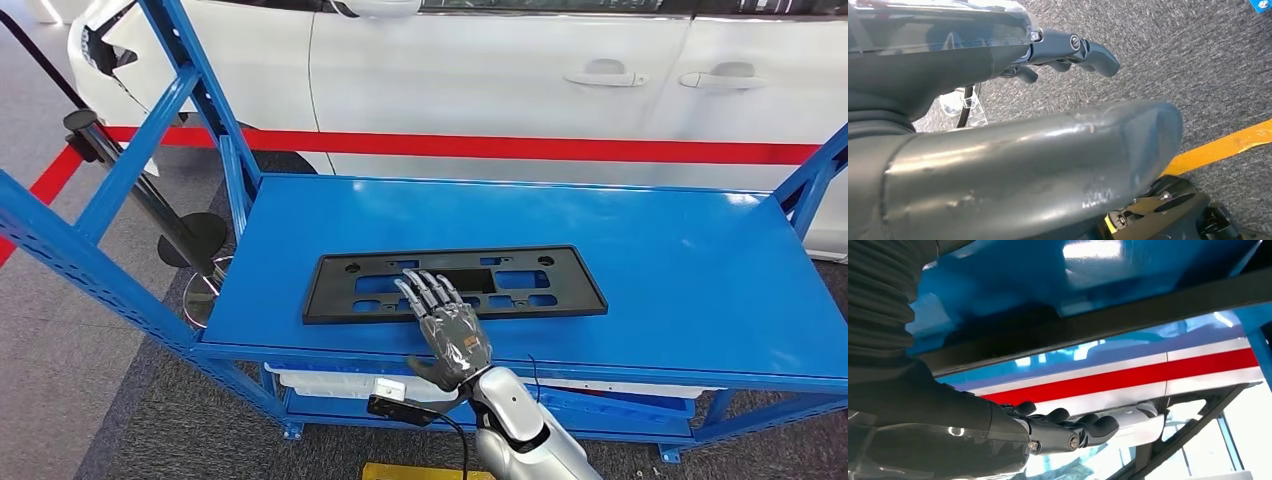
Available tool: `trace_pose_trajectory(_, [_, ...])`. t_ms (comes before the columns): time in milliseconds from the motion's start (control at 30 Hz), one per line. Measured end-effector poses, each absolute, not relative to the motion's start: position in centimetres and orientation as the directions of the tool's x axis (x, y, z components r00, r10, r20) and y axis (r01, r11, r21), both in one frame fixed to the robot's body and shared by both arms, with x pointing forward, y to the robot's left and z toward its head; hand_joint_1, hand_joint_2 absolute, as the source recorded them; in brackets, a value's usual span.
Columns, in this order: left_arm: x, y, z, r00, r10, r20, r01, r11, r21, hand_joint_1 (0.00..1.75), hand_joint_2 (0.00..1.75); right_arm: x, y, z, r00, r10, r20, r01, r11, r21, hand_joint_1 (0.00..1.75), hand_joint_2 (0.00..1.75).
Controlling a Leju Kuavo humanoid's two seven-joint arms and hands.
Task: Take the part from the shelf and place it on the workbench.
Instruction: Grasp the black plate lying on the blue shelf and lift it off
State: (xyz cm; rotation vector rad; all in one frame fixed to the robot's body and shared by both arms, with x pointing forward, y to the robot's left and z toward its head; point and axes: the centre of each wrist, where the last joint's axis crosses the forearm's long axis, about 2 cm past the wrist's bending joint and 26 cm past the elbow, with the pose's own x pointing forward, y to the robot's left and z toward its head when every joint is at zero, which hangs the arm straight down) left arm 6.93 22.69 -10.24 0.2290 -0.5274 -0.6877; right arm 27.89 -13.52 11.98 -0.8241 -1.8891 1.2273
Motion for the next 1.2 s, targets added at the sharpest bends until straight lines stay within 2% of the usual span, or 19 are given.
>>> trace_pose_trajectory(267, [7.0,22.6,-10.2,0.642,-0.660,0.389,0.551,0.751,0.365,0.00,0.00,29.6,-12.9,12.5,-0.522,0.821,0.231,0.097,0.326,-0.940,0.00,1.75])
trace_pose_trajectory(700, [6.6,22.8,-10.3,0.650,-0.661,0.374,0.545,0.749,0.377,0.00,0.00,31.6,-11.7,16.7,-0.571,0.782,0.248,0.184,0.416,-0.891,0.00,1.75])
trace_pose_trajectory(900, [6.9,22.7,-10.2,0.637,-0.675,0.373,0.562,0.738,0.374,0.00,0.00,31.8,-11.0,17.0,-0.570,0.803,0.173,0.189,0.333,-0.924,0.00,1.75])
trace_pose_trajectory(1200, [7.2,22.6,-10.2,0.631,-0.675,0.382,0.566,0.738,0.367,0.00,0.00,34.7,-10.9,16.4,-0.509,0.856,0.095,0.140,0.192,-0.971,0.00,1.75])
